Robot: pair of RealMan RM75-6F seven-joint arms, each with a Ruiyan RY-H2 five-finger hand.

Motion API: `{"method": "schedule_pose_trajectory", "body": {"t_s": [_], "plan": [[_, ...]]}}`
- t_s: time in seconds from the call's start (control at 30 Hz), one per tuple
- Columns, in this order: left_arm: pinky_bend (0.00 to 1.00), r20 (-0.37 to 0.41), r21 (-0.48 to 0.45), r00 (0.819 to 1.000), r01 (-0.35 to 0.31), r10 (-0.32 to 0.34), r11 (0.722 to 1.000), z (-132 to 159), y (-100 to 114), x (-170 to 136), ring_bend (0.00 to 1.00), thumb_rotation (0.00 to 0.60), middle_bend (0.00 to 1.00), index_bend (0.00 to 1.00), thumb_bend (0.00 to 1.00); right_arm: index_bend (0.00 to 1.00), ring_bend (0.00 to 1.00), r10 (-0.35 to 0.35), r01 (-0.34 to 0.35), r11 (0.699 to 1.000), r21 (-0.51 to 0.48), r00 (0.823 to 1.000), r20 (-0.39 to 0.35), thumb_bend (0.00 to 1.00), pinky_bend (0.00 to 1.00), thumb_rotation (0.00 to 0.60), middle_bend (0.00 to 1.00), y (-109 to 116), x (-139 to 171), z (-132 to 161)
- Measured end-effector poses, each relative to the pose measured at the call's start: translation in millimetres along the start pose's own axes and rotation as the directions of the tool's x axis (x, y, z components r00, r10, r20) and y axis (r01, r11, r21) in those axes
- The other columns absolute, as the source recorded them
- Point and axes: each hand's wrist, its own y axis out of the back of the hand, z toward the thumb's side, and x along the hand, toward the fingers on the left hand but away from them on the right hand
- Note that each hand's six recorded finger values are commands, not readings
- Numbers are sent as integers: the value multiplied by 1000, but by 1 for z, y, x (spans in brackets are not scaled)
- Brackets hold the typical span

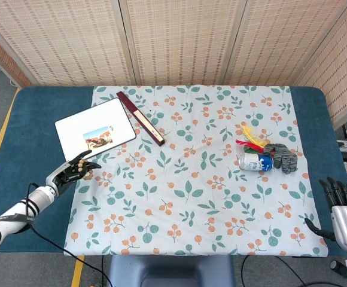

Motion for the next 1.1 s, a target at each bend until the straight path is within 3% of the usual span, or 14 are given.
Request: {"method": "schedule_pose_trajectory", "body": {"t_s": [0.17, 0.3, 0.6, 0.73, 0.93, 1.1], "plan": [[0, 16, -59, 1000, -7, 8, 998, 0, 2, 0, 182, 600, 426, 88, 459, 0, 0, 5, -5, 1000, 1, 1000, 0, 154, 0, 415, 0, -1, 0, 0], [0, 27, -106, 999, -35, 38, 994, 0, 6, 1, 207, 600, 521, 163, 458, 0, 0, 4, -4, 1000, 0, 1000, -1, 154, 0, 415, 0, 0, 1, 0], [0, 17, -114, 998, -58, 60, 992, -2, 4, 0, 230, 559, 620, 300, 479, 0, 0, 0, 0, 1000, -2, 1000, -4, 154, 0, 414, 0, 2, 2, 1], [0, 18, -119, 998, -66, 68, 991, -2, 4, -1, 239, 549, 648, 327, 524, 0, 0, 0, 0, 1000, -2, 1000, -6, 154, 0, 415, 0, 2, 3, 1], [0, 16, -130, 997, -70, 73, 989, -2, 3, 0, 245, 465, 673, 358, 681, 0, 0, -5, 5, 1000, -3, 1000, -6, 154, 0, 414, 0, 3, 4, 1], [0, 16, -142, 997, -70, 73, 987, -3, 1, 0, 247, 438, 681, 370, 780, 0, 0, -5, 5, 1000, -3, 1000, -8, 154, 0, 415, 0, 4, 5, 1]]}}
